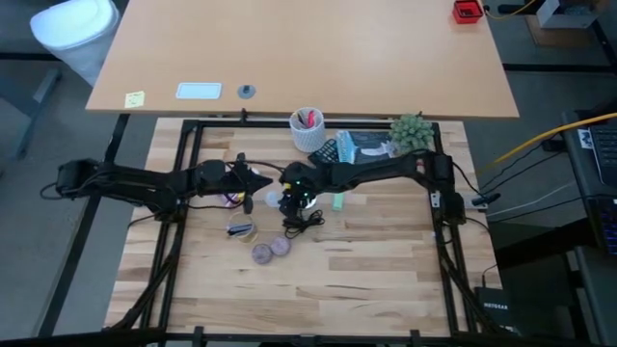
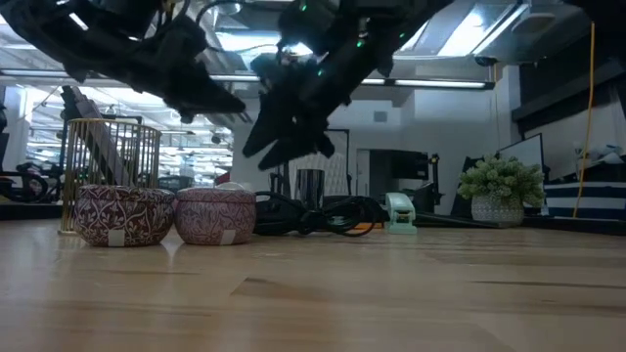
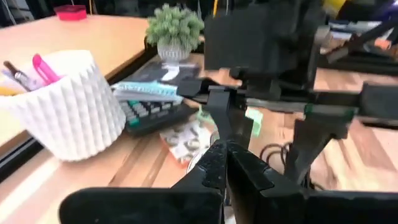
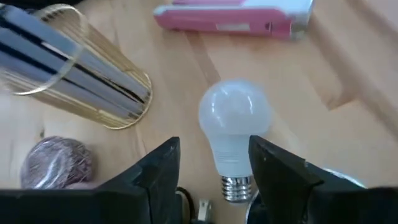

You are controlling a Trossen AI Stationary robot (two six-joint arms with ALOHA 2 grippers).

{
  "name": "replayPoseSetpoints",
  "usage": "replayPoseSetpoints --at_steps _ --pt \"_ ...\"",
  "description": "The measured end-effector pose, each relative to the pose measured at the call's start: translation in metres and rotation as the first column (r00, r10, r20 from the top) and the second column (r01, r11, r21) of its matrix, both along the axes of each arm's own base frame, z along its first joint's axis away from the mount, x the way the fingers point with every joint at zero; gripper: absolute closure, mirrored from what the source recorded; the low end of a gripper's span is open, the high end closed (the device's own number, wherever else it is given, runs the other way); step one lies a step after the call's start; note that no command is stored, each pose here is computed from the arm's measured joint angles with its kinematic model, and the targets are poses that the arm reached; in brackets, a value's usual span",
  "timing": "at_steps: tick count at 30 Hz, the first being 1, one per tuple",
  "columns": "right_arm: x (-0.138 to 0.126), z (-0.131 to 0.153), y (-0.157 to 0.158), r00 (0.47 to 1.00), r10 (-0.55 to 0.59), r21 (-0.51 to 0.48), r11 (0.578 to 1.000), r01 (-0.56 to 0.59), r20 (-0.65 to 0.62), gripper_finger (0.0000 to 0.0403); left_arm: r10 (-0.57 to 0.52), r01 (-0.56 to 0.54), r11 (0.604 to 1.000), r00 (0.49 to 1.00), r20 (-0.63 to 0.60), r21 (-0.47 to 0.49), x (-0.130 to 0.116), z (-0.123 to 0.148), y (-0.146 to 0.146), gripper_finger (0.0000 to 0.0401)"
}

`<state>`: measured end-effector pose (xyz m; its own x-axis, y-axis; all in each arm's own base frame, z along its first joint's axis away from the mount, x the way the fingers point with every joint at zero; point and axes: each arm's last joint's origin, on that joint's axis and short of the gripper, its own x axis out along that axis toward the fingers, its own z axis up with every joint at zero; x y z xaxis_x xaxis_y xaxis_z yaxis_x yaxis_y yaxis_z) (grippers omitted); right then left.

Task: Screw lightbulb
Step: Insert the white lightbulb into the silver lamp

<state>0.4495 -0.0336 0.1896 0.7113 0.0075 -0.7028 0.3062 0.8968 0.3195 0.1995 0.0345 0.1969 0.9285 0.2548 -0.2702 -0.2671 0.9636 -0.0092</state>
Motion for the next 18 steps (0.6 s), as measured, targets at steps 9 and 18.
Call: replayPoseSetpoints --at_steps 9,18 --pt "0.007 -0.018 -0.001 0.998 -0.062 -0.002 0.998 0.062 -0.026 0.0207 -0.012 0.014 1.000 0.995 -0.096 0.026 -0.012 -0.001 -0.002 0.0398" --pt "0.005 -0.020 -0.002 0.995 -0.085 -0.030 0.996 0.084 -0.051 0.0208 -0.010 0.013 0.999 0.994 -0.109 0.030 -0.013 -0.002 -0.002 0.0397"
